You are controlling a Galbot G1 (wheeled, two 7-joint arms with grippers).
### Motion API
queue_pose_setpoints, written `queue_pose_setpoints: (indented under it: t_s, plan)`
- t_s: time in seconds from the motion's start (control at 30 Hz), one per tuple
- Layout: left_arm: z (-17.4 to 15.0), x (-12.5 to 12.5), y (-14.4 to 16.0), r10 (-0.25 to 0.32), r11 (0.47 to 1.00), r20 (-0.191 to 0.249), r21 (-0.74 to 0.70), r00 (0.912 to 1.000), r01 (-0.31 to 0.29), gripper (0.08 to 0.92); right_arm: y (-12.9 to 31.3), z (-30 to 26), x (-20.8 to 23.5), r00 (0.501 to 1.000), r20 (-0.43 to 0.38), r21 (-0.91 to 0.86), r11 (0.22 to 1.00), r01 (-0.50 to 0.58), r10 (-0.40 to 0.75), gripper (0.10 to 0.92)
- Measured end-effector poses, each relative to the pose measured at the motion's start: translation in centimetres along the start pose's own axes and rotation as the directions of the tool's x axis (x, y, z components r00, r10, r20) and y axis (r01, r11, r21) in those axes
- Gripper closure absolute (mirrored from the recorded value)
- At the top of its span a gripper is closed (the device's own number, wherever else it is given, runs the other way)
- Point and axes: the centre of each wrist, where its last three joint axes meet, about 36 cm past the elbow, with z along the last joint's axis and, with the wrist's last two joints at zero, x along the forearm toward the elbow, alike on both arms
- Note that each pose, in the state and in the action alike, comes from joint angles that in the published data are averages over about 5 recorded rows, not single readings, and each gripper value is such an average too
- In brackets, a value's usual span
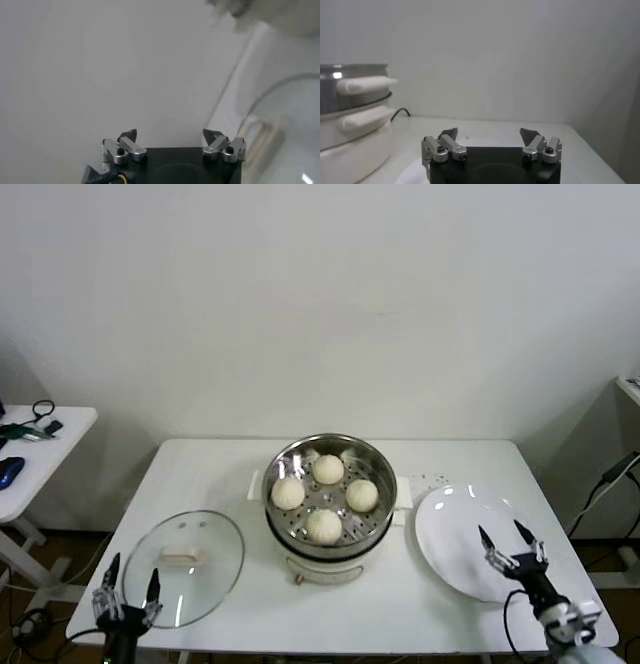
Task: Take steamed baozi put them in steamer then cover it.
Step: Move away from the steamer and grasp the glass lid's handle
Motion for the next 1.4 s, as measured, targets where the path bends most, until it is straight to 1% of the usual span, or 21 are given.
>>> queue_pose_setpoints:
  t_s: [0.17, 0.37, 0.53, 0.87, 1.1, 1.2, 1.4]
  plan:
    - [2.0, -0.1, -2.5, -0.008, 0.981, 0.039, -0.191, 0.9992, 0.016, 0.177, 1.2, 2.3, 2.3, 0.999, -0.028, -0.023, 0.999, -0.034, 0.033, 0.2]
    - [3.5, -1.2, -4.6, -0.004, 0.948, 0.081, -0.317, 0.9967, 0.029, 0.177, 2.1, 3.6, 4.1, 0.997, -0.051, -0.032, 0.998, -0.057, 0.055, 0.2]
    - [3.8, -2.5, -5.9, 0.005, 0.93, 0.101, -0.365, 0.9949, 0.033, 0.177, 2.5, 3.9, 5.0, 0.996, -0.06, -0.031, 0.997, -0.067, 0.065, 0.2]
    - [4.3, -5.6, -8.0, 0.036, 0.909, 0.123, -0.416, 0.9917, 0.019, 0.177, 2.9, 3.7, 6.0, 0.995, -0.059, -0.039, 0.996, -0.082, 0.08, 0.2]
    - [5.1, -8.0, -8.7, 0.032, 0.904, 0.138, -0.427, 0.9899, 0.03, 0.186, 3.1, 3.7, 6.3, 0.995, -0.054, -0.044, 0.995, -0.091, 0.089, 0.2]
    - [5.4, -8.8, -8.9, 0.029, 0.903, 0.144, -0.428, 0.9891, 0.036, 0.24, 3.1, 3.7, 6.3, 0.994, -0.053, -0.044, 0.995, -0.094, 0.091, 0.2]
    - [6.0, -9.5, -9.4, 0.033, 0.904, 0.151, -0.425, 0.988, 0.035, 0.411, 3.2, 3.8, 6.2, 0.994, -0.053, -0.046, 0.994, -0.096, 0.093, 0.2]
